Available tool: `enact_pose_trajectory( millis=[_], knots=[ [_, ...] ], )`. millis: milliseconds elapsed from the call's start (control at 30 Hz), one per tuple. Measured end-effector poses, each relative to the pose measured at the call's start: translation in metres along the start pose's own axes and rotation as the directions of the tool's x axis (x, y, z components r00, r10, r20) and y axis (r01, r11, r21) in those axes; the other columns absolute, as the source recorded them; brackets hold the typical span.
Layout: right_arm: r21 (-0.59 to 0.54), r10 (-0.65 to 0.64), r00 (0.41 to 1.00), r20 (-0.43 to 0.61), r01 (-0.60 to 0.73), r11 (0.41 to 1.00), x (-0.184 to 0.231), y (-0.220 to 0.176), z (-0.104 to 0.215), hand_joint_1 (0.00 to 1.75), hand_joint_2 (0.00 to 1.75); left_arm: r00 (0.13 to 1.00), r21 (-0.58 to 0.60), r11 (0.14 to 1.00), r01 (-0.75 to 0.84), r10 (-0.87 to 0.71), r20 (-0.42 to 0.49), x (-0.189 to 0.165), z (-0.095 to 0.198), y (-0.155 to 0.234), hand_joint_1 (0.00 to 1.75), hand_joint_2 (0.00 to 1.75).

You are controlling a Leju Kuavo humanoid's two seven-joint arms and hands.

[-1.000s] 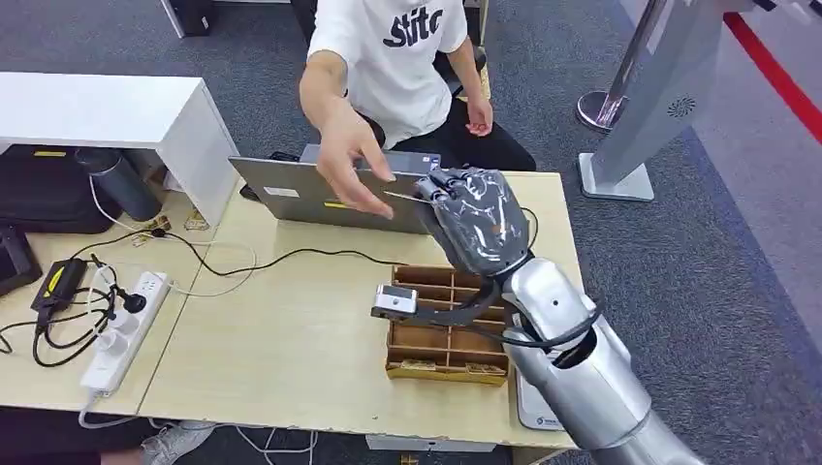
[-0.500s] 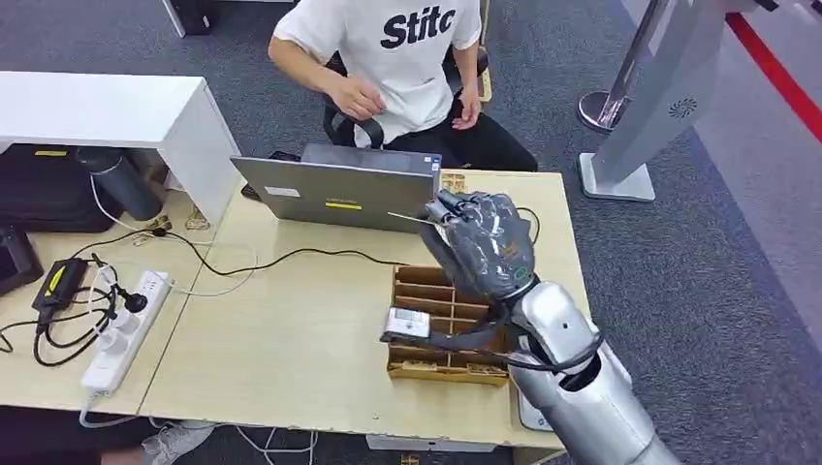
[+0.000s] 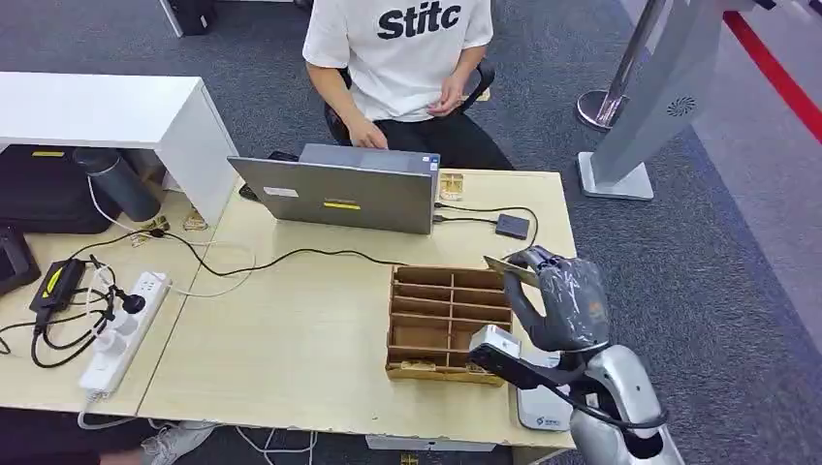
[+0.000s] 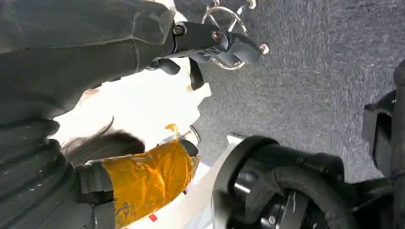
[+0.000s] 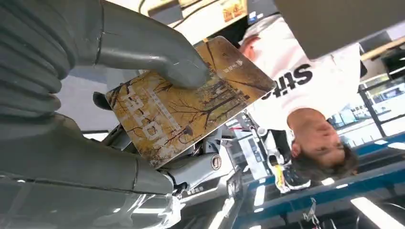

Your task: Pass the card to the sensor for recognition and then transmit it.

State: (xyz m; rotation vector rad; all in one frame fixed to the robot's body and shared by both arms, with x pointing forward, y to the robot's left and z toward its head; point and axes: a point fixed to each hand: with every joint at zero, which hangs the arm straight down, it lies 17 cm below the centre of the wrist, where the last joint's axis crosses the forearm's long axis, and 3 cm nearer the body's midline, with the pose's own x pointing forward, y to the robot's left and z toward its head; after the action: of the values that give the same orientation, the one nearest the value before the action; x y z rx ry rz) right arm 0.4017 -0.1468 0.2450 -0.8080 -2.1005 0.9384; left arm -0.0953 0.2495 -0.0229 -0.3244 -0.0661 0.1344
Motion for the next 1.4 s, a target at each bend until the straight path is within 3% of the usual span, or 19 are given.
enact_pose_trajectory(
  millis=[200, 600, 900, 1400],
  knots=[
    [0.033, -0.021, 0.998, -0.066, 0.023, 0.999, -0.016, 0.004, 0.012, 1.75, 1.75, 1.000, -0.010, 1.000, -0.014, 0.014, -0.019, -0.009, 0.003, -0.005, 0.00, 1.75],
    [0.248, 0.006, 0.962, -0.274, 0.064, 0.967, -0.077, 0.052, 0.091, 1.75, 1.75, 0.997, -0.002, 0.998, -0.060, 0.060, -0.042, -0.023, 0.007, -0.008, 0.00, 1.75],
    [0.373, 0.101, 0.946, -0.308, 0.023, 0.928, -0.104, 0.077, 0.118, 1.75, 1.75, 0.996, -0.001, 0.997, -0.082, 0.082, -0.043, -0.022, 0.007, -0.009, 0.00, 1.75],
    [0.434, 0.151, 0.932, -0.330, 0.008, 0.901, -0.126, 0.084, 0.134, 1.75, 1.75, 0.996, 0.002, 0.996, -0.092, 0.092, -0.021, -0.012, 0.004, -0.008, 0.00, 1.75]
  ],
)
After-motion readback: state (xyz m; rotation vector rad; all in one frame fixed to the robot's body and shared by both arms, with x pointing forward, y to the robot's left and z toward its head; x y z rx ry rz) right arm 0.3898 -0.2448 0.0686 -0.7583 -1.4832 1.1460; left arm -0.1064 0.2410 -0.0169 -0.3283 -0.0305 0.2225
